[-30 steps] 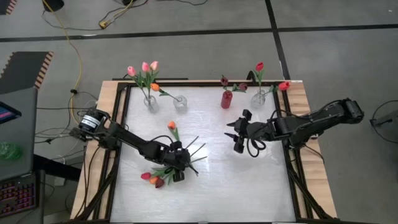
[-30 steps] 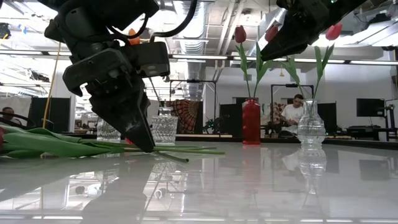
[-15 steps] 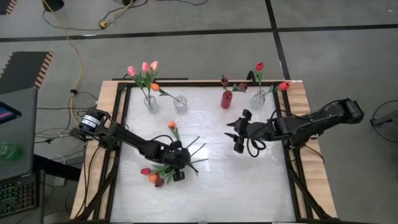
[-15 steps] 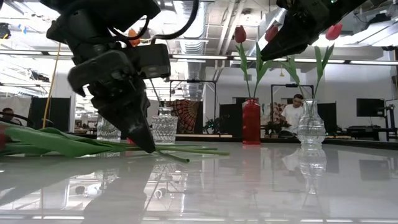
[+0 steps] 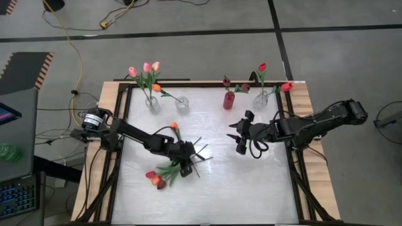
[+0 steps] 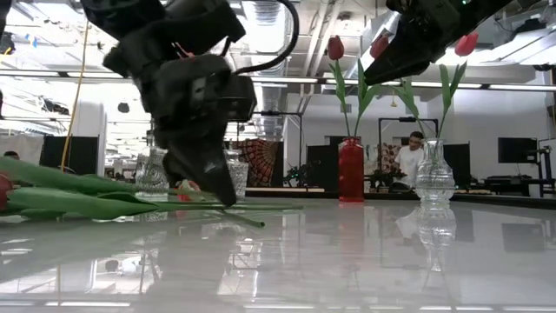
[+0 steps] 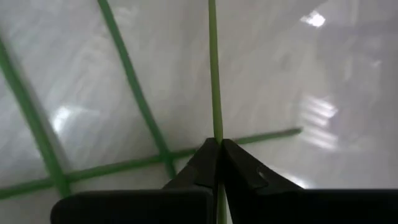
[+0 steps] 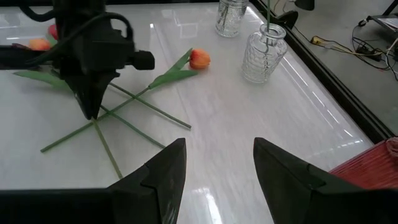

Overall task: Sort flowers into vase by color
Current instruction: Put the pink flower into the right transparent vase

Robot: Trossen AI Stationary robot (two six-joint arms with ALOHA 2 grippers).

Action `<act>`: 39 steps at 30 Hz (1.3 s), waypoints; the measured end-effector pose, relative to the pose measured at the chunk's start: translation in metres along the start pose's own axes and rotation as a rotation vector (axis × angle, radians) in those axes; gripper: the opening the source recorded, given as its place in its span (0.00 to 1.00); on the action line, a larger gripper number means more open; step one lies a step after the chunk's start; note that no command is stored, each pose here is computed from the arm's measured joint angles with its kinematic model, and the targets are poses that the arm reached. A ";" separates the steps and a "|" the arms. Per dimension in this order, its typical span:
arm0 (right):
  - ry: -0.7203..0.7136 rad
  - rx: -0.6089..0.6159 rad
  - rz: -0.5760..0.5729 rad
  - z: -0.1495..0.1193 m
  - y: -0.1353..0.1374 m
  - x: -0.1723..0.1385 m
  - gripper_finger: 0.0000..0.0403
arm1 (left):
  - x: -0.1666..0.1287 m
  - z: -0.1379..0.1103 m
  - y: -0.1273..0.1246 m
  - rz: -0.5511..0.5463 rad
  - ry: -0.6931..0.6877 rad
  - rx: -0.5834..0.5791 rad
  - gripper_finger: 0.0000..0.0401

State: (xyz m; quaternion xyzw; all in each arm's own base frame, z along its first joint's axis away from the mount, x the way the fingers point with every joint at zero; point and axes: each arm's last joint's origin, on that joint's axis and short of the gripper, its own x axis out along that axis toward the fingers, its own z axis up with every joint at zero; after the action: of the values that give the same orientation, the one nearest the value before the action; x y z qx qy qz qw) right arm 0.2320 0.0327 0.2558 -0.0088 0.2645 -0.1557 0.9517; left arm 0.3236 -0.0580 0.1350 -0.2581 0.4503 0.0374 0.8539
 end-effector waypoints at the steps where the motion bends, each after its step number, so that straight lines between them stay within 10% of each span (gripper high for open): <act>1: 0.000 -0.001 0.001 0.000 0.000 0.000 0.53 | 0.000 0.003 0.002 -0.021 -0.005 -0.024 0.00; 16: -0.018 -0.124 0.149 0.001 0.013 -0.005 0.53 | -0.011 0.054 0.034 -0.215 -0.210 -0.314 0.00; 39: -0.320 -0.900 0.105 0.001 0.097 0.052 0.51 | -0.027 0.084 0.037 -0.410 -0.423 -0.536 0.00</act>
State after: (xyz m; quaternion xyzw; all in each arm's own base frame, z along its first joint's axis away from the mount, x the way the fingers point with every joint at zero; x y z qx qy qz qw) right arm 0.3029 0.1093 0.2207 -0.4303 0.1559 0.0256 0.8888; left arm 0.3595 0.0185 0.1794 -0.5429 0.1779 0.0345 0.8200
